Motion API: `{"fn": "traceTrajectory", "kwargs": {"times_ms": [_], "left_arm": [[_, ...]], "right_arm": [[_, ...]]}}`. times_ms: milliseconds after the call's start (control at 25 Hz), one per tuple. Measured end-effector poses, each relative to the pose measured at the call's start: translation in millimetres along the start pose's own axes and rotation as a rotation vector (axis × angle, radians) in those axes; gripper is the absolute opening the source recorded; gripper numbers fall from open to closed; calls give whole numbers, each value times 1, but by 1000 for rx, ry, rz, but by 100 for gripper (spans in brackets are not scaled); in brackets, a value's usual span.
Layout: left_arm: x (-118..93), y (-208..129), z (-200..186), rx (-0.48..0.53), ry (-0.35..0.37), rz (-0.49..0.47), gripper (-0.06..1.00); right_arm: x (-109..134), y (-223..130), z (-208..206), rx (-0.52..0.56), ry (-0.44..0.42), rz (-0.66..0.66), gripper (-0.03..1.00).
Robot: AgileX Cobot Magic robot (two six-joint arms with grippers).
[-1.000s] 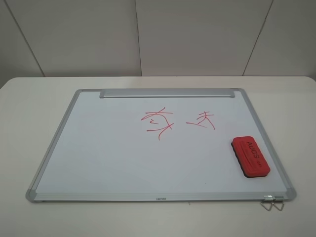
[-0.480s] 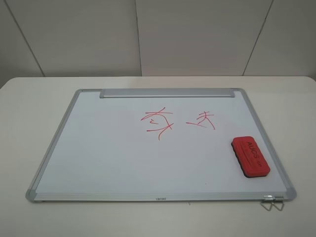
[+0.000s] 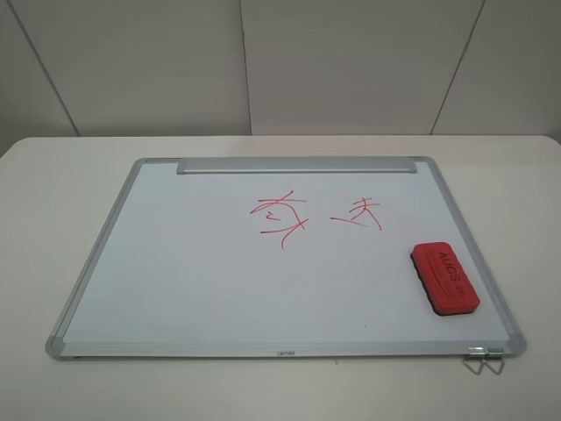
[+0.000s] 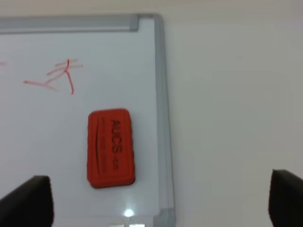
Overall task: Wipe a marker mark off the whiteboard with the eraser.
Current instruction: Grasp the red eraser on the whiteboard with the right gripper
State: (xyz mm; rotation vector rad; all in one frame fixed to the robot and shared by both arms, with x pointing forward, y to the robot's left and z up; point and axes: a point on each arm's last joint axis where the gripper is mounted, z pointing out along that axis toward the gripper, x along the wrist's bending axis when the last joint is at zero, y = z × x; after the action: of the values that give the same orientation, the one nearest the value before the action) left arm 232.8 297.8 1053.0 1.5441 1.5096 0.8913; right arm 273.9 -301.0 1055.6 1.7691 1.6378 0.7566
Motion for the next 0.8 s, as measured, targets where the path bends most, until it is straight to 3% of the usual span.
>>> {"fn": "traceTrajectory", "kwargs": {"times_ms": [240, 400, 560, 800], "left_arm": [[0, 0, 0, 0, 0, 0, 77], [0, 0, 0, 0, 0, 0, 77], [0, 0, 0, 0, 0, 0, 77], [0, 0, 0, 0, 0, 0, 77]], "right_arm": [[9, 61, 53, 227, 72, 44, 83], [29, 88, 99, 423, 142, -19, 83], [46, 97, 149, 583, 135, -72, 83], [56, 95, 216, 727, 113, -114, 83]]}}
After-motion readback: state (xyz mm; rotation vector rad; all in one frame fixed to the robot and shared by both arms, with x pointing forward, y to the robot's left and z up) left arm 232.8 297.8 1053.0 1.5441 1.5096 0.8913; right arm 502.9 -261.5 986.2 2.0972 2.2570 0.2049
